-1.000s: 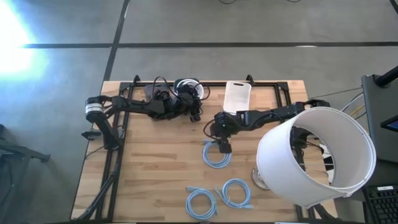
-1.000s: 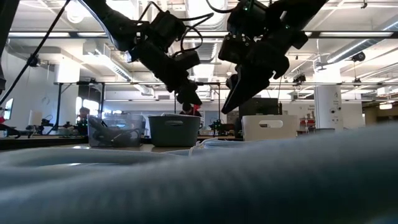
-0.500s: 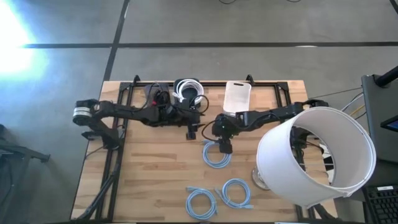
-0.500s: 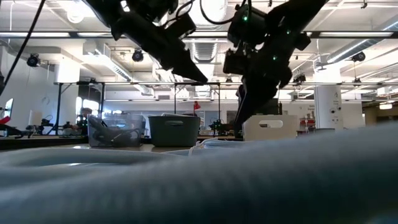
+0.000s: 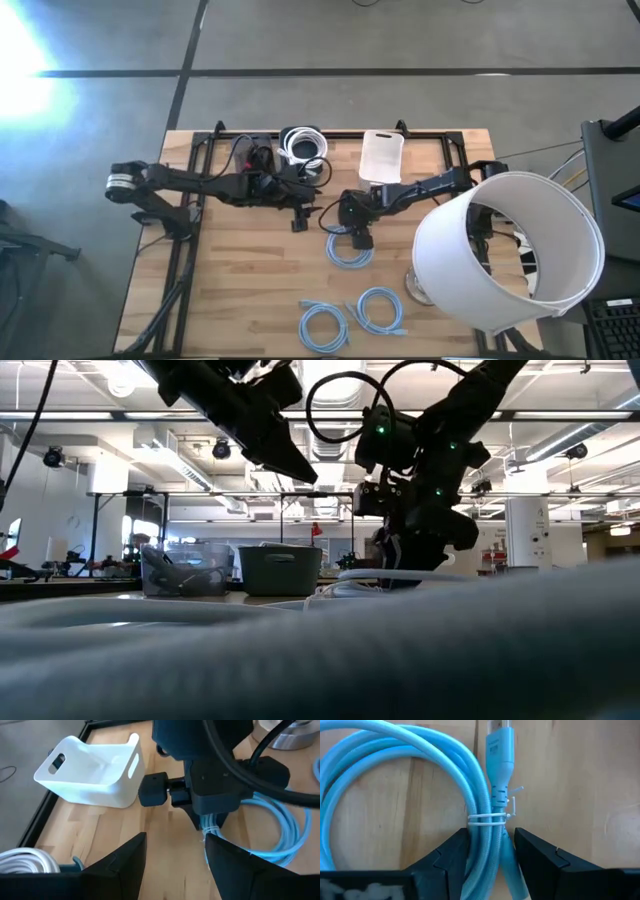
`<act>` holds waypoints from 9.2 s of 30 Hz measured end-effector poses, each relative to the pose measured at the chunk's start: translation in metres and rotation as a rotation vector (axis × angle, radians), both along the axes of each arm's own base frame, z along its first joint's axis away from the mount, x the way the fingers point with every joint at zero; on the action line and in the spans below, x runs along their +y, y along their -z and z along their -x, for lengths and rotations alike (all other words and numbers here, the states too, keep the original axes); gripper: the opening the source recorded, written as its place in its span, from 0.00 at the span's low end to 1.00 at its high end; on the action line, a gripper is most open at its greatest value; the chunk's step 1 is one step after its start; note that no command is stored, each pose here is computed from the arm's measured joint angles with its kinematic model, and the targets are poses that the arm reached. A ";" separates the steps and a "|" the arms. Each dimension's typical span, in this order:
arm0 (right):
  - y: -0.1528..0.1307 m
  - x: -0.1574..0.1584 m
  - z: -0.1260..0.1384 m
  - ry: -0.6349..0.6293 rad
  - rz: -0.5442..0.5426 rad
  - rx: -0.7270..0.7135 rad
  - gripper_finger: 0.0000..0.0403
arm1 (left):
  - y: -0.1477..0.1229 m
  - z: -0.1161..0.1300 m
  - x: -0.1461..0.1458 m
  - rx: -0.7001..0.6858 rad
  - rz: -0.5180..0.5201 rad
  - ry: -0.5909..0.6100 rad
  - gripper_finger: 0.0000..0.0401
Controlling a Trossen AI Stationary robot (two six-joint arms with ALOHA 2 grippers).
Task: Sort HDMI cables
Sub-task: Put the top light blue HDMI cable into the white bin, then put the left light blue HDMI cable into the white bin
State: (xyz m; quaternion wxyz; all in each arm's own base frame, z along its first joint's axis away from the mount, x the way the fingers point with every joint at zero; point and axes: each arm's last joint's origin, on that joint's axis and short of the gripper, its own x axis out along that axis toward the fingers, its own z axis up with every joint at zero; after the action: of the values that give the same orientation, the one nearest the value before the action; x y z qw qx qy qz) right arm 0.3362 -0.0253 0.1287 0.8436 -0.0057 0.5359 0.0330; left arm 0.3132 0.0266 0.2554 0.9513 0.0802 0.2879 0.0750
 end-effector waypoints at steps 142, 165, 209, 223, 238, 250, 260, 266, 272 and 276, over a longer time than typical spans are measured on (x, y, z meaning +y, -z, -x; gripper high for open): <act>-0.054 -0.050 0.078 0.939 0.634 -0.352 0.42 | 0.061 -0.029 -0.133 0.018 0.529 0.487 0.51; -0.062 0.049 0.049 0.142 -0.148 -0.503 0.39 | 0.140 -0.047 -0.216 0.140 0.476 0.266 0.47; -0.041 0.108 0.035 0.188 -0.250 -0.593 0.39 | 0.075 -0.034 -0.190 -0.131 -0.289 -0.247 0.13; -0.041 0.105 0.035 0.229 -0.155 -0.614 0.16 | 0.067 -0.038 -0.190 -0.167 -0.311 -0.274 0.19; -0.043 0.101 0.033 0.322 -0.110 -0.637 0.14 | 0.041 -0.047 -0.197 -0.161 -0.316 -0.246 0.27; -0.070 0.044 0.031 0.662 0.104 -0.767 0.14 | 0.045 -0.045 -0.197 -0.132 -0.317 -0.257 0.48; -0.105 0.005 0.083 1.027 0.605 -0.707 0.15 | 0.046 -0.044 -0.199 -0.139 -0.271 -0.249 0.48; -0.101 -0.019 0.104 1.213 0.590 -0.744 0.16 | 0.046 -0.044 -0.199 -0.143 -0.263 -0.249 0.48; -0.080 -0.051 0.112 1.286 0.447 -0.682 0.16 | 0.046 -0.044 -0.199 -0.144 -0.260 -0.252 0.48; -0.062 -0.067 0.113 1.341 0.431 -0.622 0.16 | 0.046 -0.044 -0.199 -0.150 -0.246 -0.259 0.48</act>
State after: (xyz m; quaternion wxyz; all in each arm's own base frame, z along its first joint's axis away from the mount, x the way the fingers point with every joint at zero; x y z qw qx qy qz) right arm 0.2231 -0.0927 0.1910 0.7753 0.1470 0.1575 -0.5937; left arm 0.3574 -0.1724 0.2097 0.9355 0.1524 0.2126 0.2374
